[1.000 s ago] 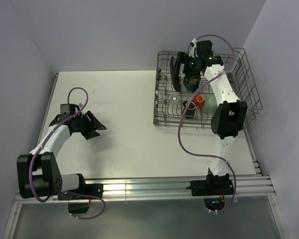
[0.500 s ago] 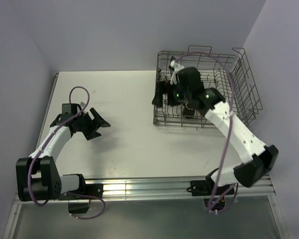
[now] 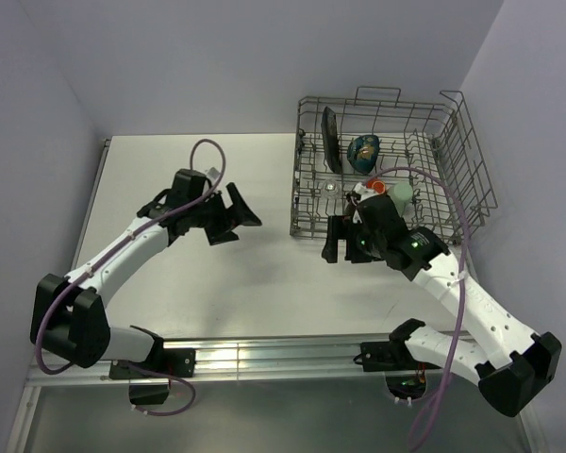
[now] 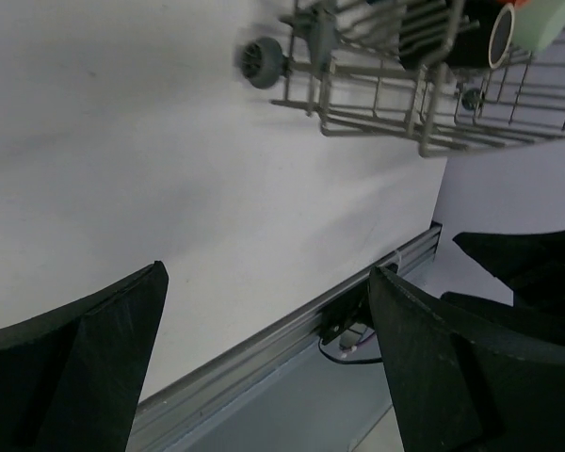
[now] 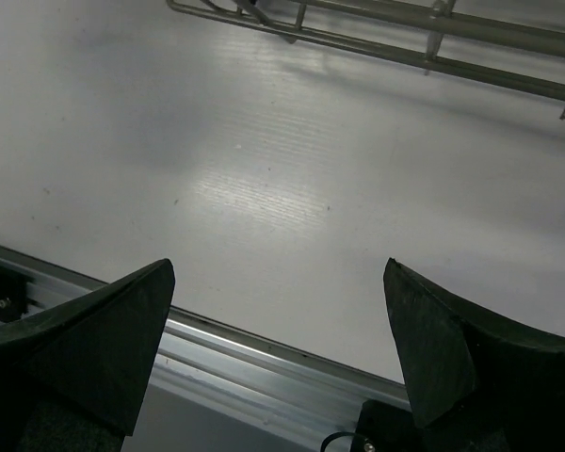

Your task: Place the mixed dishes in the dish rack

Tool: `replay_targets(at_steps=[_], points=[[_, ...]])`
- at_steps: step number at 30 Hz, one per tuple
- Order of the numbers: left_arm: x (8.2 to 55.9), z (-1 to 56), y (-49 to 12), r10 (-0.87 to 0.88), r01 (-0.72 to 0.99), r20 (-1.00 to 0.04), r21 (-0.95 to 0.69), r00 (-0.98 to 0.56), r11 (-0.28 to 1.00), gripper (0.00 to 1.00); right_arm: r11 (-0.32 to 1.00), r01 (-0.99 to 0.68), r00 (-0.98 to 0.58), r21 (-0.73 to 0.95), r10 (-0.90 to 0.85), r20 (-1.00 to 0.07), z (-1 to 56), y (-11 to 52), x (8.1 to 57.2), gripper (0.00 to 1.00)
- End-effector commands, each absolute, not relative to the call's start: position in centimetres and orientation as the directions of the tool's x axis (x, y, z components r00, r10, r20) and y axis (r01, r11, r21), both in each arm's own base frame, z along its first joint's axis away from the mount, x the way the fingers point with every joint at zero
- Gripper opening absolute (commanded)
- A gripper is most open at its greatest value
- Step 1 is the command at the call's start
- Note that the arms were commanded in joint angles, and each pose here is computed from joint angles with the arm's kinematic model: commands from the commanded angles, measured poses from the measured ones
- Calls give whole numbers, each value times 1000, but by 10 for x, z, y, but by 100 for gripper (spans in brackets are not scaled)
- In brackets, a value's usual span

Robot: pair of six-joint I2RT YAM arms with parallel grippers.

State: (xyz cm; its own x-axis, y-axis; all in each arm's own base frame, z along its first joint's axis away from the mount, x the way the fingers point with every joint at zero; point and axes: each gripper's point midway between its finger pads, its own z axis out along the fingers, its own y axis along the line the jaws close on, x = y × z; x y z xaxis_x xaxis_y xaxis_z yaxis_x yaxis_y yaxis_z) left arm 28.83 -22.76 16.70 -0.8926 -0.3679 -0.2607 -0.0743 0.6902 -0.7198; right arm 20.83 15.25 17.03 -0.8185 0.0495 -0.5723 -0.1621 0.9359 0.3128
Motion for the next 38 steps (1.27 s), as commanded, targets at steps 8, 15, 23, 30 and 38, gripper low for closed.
replay_targets(at_steps=[8, 15, 23, 30, 38], points=[[238, 181, -268, -356, -66, -265, -713, -896, 698, 94, 931, -29, -790, 363, 201, -580, 165, 110, 202, 100], [193, 190, -248, -430, -84, -252, -776, -867, 625, 95, 867, -81, -744, 491, 275, -609, 185, 128, 201, 100], [170, 207, -237, -508, -58, -212, -884, -835, 464, 97, 682, -86, -699, 726, 479, -532, 186, 148, 179, 100], [154, 209, -236, -514, -44, -158, -932, -843, 359, 98, 606, 7, -653, 796, 605, -455, 182, 138, 165, 100], [138, 225, -238, -501, 16, -99, -986, -860, 168, 99, 529, -22, -601, 848, 671, -434, 192, 136, 159, 100]])
